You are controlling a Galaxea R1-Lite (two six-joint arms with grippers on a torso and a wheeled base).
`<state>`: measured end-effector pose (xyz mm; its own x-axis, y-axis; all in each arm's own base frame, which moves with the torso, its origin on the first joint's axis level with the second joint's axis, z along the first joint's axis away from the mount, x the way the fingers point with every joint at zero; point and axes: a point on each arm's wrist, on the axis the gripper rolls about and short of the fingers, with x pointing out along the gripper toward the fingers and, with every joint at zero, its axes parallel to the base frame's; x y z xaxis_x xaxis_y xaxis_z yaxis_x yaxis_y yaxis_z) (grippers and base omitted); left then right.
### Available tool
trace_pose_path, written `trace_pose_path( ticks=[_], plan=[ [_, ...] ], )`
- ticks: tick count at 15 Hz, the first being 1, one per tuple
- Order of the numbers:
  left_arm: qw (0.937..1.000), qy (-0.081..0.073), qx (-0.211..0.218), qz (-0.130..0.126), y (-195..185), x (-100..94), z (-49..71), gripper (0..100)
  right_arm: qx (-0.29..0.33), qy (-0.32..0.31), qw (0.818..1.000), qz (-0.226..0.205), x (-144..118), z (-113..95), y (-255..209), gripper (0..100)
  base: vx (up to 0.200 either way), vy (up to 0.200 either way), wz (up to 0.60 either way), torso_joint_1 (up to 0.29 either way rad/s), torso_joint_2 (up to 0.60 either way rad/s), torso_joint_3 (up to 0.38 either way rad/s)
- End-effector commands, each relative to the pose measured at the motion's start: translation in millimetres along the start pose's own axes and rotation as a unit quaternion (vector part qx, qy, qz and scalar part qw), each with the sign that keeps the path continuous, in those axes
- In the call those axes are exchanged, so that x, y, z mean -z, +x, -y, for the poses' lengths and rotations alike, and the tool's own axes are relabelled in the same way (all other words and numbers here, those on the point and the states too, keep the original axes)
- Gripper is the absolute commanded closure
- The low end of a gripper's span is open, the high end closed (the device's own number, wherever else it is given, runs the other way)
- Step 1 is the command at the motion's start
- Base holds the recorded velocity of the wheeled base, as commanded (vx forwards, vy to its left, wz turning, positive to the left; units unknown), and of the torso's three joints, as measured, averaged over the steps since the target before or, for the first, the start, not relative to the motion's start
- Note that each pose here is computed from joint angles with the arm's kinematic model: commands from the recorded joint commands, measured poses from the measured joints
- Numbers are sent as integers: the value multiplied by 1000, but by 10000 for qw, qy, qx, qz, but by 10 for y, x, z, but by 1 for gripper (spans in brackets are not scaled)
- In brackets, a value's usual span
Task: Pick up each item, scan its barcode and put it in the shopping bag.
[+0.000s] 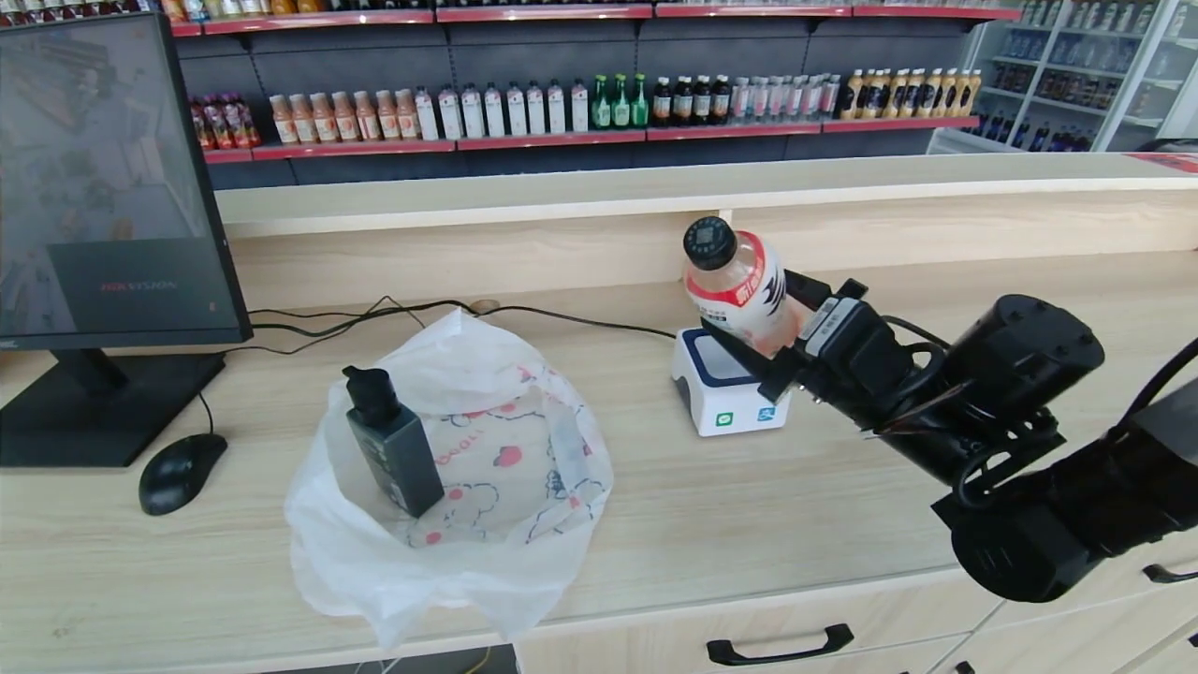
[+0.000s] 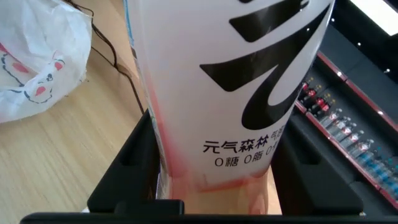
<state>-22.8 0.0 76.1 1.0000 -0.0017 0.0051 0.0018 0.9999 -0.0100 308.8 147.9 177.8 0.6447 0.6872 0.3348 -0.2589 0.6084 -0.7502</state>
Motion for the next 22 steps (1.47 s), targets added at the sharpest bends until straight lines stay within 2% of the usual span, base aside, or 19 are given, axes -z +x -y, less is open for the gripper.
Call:
trace_pose_path(
  ticks=[1,4,6,11,22],
  plan=[
    [10000,-4,-1,5,0,-1,0,0,79,-218,9993,304,127,83,199,100,0,0,0,0,0,0],
    [10000,12,-1,5,0,-1,0,0,-149,-351,9981,482,348,141,227,100,0,0,0,0,0,0],
    [10000,19,-1,5,0,-1,0,0,-361,-392,9969,576,425,104,222,100,0,0,0,0,0,0],
    [10000,19,-1,28,0,-5,0,0,-656,-412,9946,686,517,39,201,100,0,0,0,0,0,0],
    [10000,27,-1,28,0,-5,0,0,-607,-469,9947,689,550,96,199,100,0,0,0,0,0,0]
  ],
)
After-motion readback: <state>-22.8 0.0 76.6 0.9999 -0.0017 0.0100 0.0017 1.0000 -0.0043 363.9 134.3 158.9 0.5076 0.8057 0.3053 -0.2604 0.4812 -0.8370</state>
